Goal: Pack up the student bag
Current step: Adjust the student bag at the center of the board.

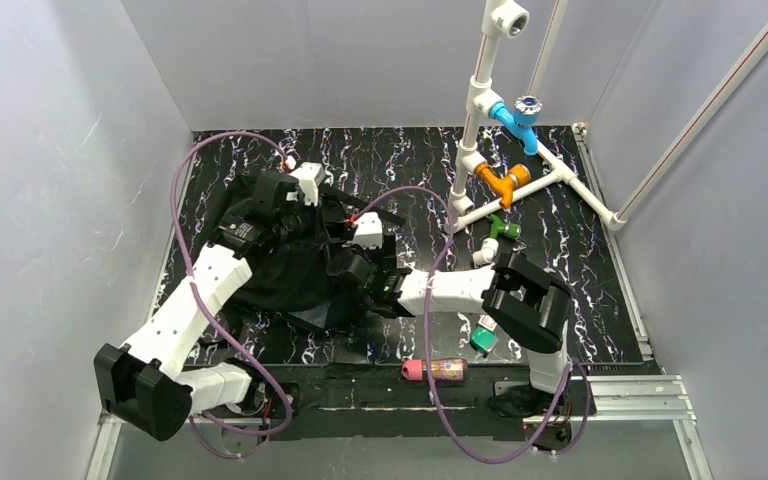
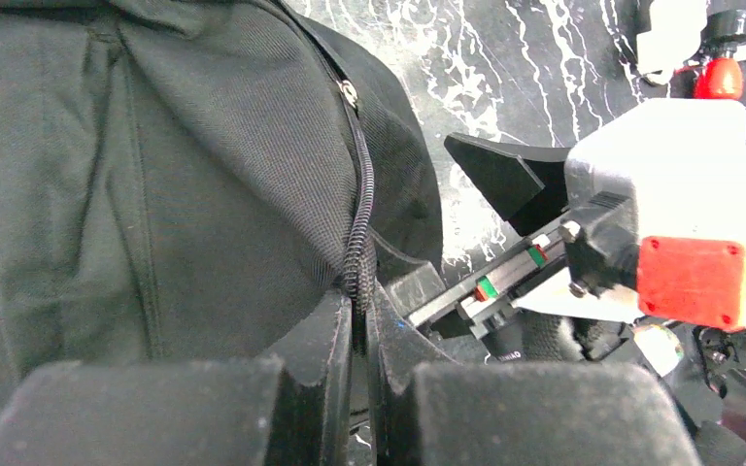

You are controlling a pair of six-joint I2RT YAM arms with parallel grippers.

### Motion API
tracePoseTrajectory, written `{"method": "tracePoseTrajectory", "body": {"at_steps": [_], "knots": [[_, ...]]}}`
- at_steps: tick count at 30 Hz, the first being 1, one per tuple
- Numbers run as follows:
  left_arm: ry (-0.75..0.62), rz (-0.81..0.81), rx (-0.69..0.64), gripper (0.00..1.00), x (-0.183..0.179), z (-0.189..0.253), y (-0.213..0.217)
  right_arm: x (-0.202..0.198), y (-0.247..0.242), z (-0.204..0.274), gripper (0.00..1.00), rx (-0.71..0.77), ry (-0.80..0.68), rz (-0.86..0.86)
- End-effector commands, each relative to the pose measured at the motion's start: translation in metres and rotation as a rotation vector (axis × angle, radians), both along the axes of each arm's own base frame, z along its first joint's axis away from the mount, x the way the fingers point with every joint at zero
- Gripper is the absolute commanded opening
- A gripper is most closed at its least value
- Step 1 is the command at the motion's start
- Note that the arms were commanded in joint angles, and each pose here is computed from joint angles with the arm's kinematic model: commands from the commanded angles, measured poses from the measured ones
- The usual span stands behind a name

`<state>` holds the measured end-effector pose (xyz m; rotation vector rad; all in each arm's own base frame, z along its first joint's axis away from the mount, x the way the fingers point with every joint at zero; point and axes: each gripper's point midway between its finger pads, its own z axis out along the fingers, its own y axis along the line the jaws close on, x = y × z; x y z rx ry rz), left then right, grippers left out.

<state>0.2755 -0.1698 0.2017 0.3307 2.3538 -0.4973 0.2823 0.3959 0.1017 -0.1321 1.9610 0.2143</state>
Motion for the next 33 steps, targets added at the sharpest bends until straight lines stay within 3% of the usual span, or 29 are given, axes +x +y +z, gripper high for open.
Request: {"method": "tracePoseTrajectory", "body": {"at_steps": [1,3,4,8,13,15,21,25,27,29,33], "knots": [[-0.042,-0.045,-0.081,0.0,-0.011,0.02,-0.012,0.014,0.011,0.029,0.94,0.037,-0.089,-0.053],[-0.037,-0.029,-0.053,0.0,-0.01,0.013,-0.006,0.005,0.001,0.034,0.79,0.007,-0.073,0.009],[-0.031,-0.02,-0.036,0.0,-0.01,0.007,-0.002,-0.002,-0.002,0.038,0.66,-0.002,-0.061,0.069],[0.016,0.002,0.007,0.0,-0.009,-0.019,0.008,-0.026,-0.011,0.048,0.03,-0.018,0.031,0.325],[0.086,-0.055,-0.017,0.0,-0.014,-0.045,-0.003,-0.066,-0.002,0.053,0.01,0.217,0.155,0.767],[0.122,-0.08,-0.02,0.0,-0.018,-0.054,-0.007,-0.076,-0.005,0.05,0.01,0.218,0.176,0.834],[0.151,-0.115,-0.063,0.0,-0.027,-0.057,-0.014,-0.066,-0.007,0.057,0.01,0.256,0.144,0.769],[0.285,-0.138,-0.072,0.0,-0.04,-0.078,-0.02,-0.043,-0.03,0.04,0.02,0.123,0.173,0.609],[0.332,-0.141,-0.088,0.0,-0.046,-0.086,-0.023,-0.03,-0.054,0.031,0.05,0.025,0.184,0.492],[0.352,-0.14,-0.101,0.0,-0.051,-0.09,-0.024,-0.026,-0.064,0.033,0.1,-0.019,0.157,0.48],[0.336,-0.137,-0.082,0.0,-0.058,-0.093,-0.017,-0.021,-0.084,0.026,0.33,-0.117,0.154,0.447]]}}
